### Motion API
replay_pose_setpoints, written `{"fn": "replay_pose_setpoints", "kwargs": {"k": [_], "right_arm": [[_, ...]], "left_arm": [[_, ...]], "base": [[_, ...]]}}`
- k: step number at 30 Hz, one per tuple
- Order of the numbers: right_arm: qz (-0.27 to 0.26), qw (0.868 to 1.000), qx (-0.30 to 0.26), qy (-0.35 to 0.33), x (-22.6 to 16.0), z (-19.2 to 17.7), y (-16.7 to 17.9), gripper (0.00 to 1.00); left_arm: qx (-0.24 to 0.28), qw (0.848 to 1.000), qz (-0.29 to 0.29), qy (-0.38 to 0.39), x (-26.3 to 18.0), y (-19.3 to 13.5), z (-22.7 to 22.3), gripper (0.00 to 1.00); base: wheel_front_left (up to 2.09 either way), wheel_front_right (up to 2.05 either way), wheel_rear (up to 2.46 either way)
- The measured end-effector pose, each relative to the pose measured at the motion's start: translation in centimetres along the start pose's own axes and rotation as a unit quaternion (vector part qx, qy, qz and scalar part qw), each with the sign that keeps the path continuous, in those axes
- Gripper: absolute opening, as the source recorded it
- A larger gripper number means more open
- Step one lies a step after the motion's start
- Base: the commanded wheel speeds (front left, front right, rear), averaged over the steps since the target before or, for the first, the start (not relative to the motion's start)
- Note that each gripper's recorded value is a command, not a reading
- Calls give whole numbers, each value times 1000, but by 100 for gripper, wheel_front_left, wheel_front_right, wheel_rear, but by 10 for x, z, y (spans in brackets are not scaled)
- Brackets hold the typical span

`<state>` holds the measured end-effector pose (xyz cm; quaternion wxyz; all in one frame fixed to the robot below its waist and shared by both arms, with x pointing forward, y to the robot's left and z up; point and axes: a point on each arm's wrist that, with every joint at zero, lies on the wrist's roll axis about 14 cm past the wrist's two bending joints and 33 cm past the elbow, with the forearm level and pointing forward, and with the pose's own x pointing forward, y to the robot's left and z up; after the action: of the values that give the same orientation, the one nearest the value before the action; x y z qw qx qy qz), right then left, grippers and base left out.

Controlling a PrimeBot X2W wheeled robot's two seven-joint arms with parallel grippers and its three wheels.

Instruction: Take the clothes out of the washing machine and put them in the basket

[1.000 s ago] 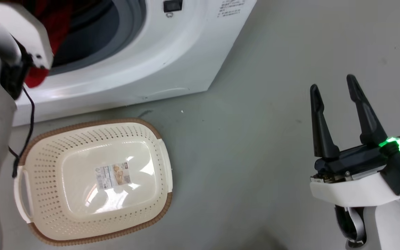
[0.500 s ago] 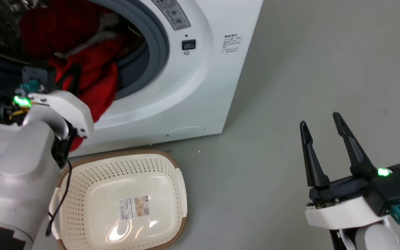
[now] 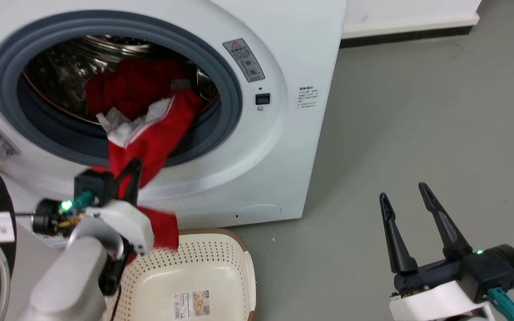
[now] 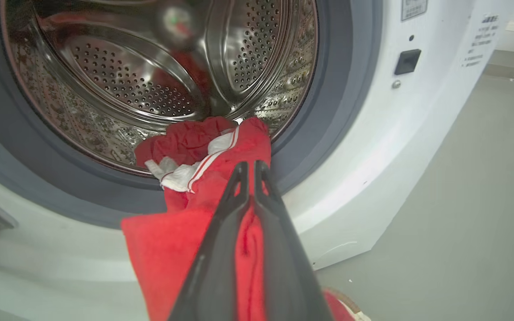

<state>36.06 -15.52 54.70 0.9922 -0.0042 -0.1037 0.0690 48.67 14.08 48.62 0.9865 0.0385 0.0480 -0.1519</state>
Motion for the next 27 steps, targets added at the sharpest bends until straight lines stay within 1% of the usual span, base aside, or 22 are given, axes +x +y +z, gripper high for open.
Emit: {"fn": "replay_pose_setpoints", "kwargs": {"k": [10, 15, 20, 27], "right_arm": [[6, 1000, 4, -11, -18, 11, 8, 100], [3, 1000, 3, -15, -22, 14, 7, 100], [1, 1000, 4, -10, -23, 11, 6, 100], [3, 1000, 4, -3, -15, 6, 6, 100]], "left_arm": [[-12, 1000, -17, 17, -63, -35, -20, 0], [-27, 999, -21, 35, -85, -49, -32, 0], [-42, 997, -19, 56, -95, -53, -46, 0], [-45, 996, -9, 82, -89, -44, -66, 0]], "base": [[0, 0, 0], [0, 0, 0], [0, 0, 0], [0, 0, 0]]}}
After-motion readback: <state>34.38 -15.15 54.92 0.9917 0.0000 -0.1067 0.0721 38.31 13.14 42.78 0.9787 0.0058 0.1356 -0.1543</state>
